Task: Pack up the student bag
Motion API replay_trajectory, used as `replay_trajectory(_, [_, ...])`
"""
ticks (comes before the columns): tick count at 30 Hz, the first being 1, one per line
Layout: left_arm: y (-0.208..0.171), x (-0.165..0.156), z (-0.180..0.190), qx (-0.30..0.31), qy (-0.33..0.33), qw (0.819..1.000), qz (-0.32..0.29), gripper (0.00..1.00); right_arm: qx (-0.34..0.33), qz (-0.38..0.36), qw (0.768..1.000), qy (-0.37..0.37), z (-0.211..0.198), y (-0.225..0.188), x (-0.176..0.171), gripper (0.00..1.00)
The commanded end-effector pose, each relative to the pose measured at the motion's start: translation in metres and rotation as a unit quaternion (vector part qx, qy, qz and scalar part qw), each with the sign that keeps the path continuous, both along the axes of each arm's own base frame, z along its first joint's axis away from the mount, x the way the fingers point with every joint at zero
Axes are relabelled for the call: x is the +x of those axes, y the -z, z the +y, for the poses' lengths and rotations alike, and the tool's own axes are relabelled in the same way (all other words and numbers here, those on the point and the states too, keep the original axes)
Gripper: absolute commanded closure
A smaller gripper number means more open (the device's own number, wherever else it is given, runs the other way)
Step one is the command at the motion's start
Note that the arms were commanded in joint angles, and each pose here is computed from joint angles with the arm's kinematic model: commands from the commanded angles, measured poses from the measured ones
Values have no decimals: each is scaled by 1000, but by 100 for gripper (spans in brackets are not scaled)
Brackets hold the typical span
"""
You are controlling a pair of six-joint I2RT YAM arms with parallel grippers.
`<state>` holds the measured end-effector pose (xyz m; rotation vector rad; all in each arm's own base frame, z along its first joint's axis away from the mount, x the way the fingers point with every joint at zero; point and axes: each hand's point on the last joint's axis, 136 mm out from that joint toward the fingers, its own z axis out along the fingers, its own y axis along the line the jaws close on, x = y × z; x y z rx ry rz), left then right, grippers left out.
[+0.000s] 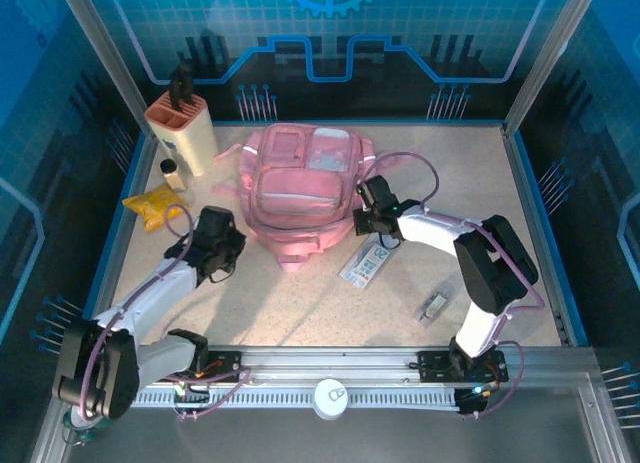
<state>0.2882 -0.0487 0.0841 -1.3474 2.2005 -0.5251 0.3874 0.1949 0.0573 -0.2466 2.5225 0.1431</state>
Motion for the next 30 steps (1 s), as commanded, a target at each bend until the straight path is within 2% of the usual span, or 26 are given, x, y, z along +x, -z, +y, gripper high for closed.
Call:
replay_trajectory(1, [-3, -11, 7, 23, 54, 998, 18, 100, 8, -3, 1000, -10, 14, -5, 8, 100])
replay_trajectory(5, [-19, -2, -36, -55, 96, 994, -18, 100, 11, -29, 998, -54, 48, -24, -14, 100])
replay_trajectory(6, [-22, -3, -48, -61, 98, 993, -28, 88, 9, -25, 998, -56, 50, -24, -18, 100])
replay_trajectory(8, [-24, -7, -74, -59, 109, 991, -41, 75, 16, -21, 998, -56, 50, -22, -21, 100])
replay_trajectory(9, [-21, -10, -83, -67, 107, 991, -35, 63, 18, -19, 998, -56, 50, -21, -22, 100])
replay_trajectory(10, [-18, -12, -94, -80, 108, 991, -28, 57, 18, -17, 998, -57, 50, -20, -23, 100])
replay_trajectory(16, [4, -14, -139, -124, 88, 988, -9, 28, 25, -17, 997, -74, 58, -21, -26, 100])
replay_trajectory(19, [13, -1, -150, -121, 76, 990, 8, 19, 25, -16, 997, -74, 59, -19, -25, 100])
replay_trajectory(23, [35, 16, -151, -102, 43, 994, 17, 26, 28, -15, 997, -75, 60, -18, -26, 100])
replay_trajectory(24, [40, 19, -150, -94, 34, 995, 25, 31, 26, -17, 997, -73, 60, -17, -25, 100])
replay_trajectory(26, [48, 24, -144, -73, 14, 997, 24, 49, 22, -16, 997, -71, 58, -15, -23, 100])
replay_trajectory(30, [60, 21, -121, -31, -11, 999, 39, 91, 13, -27, 997, -66, 53, -17, -18, 100])
